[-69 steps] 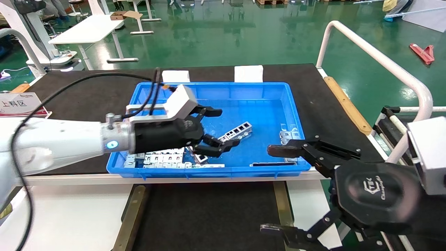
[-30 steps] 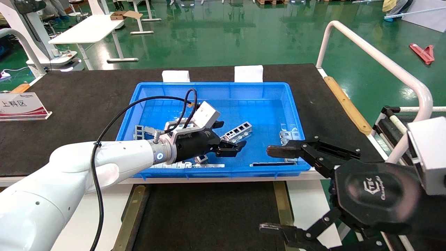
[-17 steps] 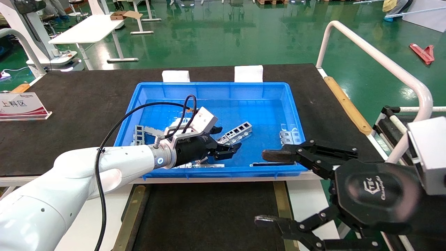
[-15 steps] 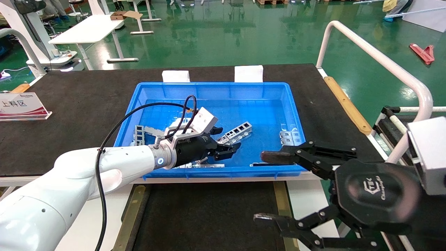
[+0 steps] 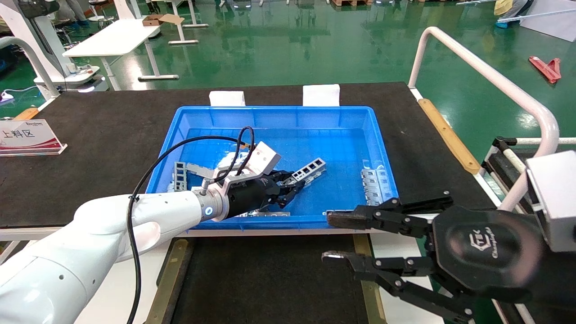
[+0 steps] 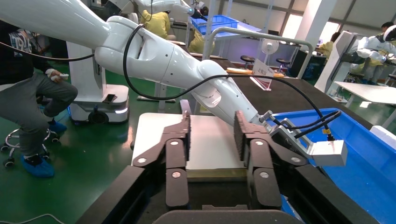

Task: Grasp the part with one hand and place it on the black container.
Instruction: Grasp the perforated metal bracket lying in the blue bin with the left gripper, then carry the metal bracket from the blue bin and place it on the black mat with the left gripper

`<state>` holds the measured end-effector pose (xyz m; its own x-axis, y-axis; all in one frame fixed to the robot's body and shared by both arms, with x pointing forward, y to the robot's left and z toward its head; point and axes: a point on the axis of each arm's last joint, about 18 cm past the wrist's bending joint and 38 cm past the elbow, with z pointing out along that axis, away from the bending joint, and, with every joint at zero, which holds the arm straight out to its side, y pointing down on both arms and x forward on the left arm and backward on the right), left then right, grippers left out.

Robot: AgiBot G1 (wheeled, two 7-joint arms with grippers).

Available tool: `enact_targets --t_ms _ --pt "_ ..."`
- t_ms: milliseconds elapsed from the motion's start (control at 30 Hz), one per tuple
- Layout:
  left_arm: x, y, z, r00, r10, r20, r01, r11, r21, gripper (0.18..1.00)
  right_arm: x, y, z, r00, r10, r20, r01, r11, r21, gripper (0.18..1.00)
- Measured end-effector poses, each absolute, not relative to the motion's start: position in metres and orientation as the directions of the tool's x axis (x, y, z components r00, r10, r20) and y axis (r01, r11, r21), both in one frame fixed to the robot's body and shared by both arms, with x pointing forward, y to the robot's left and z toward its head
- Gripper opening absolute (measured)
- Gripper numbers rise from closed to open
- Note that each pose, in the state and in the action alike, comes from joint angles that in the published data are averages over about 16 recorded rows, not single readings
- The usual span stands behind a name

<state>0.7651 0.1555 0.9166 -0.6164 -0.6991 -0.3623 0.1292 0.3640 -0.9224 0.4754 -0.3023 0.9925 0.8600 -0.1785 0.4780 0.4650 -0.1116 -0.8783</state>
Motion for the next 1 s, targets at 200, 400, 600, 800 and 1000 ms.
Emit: enact_targets --t_ms 200,400,600,800,1000 --pt "0.767 0.156 0.918 -0.603 -0.71 -0.363 0.131 0.36 -0.924 0.388 0.475 -0.302 0.992 0.86 -0.179 0.478 0.465 -0.112 -0.878 0.377" --pt "0.771 0.158 0.929 -0.571 -0.73 -0.375 0.149 0.357 -0.922 0.335 0.475 -0.302 0.992 0.86 -0.179 0.478 0.465 -0.112 -0.878 0.289" --pt "0.773 0.16 0.951 -0.538 -0.746 -0.393 0.183 0.352 -0.918 0.322 0.475 -0.302 0.992 0.86 -0.179 0.478 0.465 -0.112 -0.878 0.226" --pt "0.77 0.162 0.976 -0.542 -0.735 -0.407 0.224 0.34 -0.913 0.321 0.475 -0.302 0.992 0.86 -0.179 0.478 0.465 -0.112 -0.878 0.201" --pt "0.755 0.164 0.992 -0.607 -0.673 -0.424 0.276 0.322 -0.906 0.321 0.475 -0.302 0.992 0.86 -0.179 0.478 0.465 -0.112 -0.878 0.192"
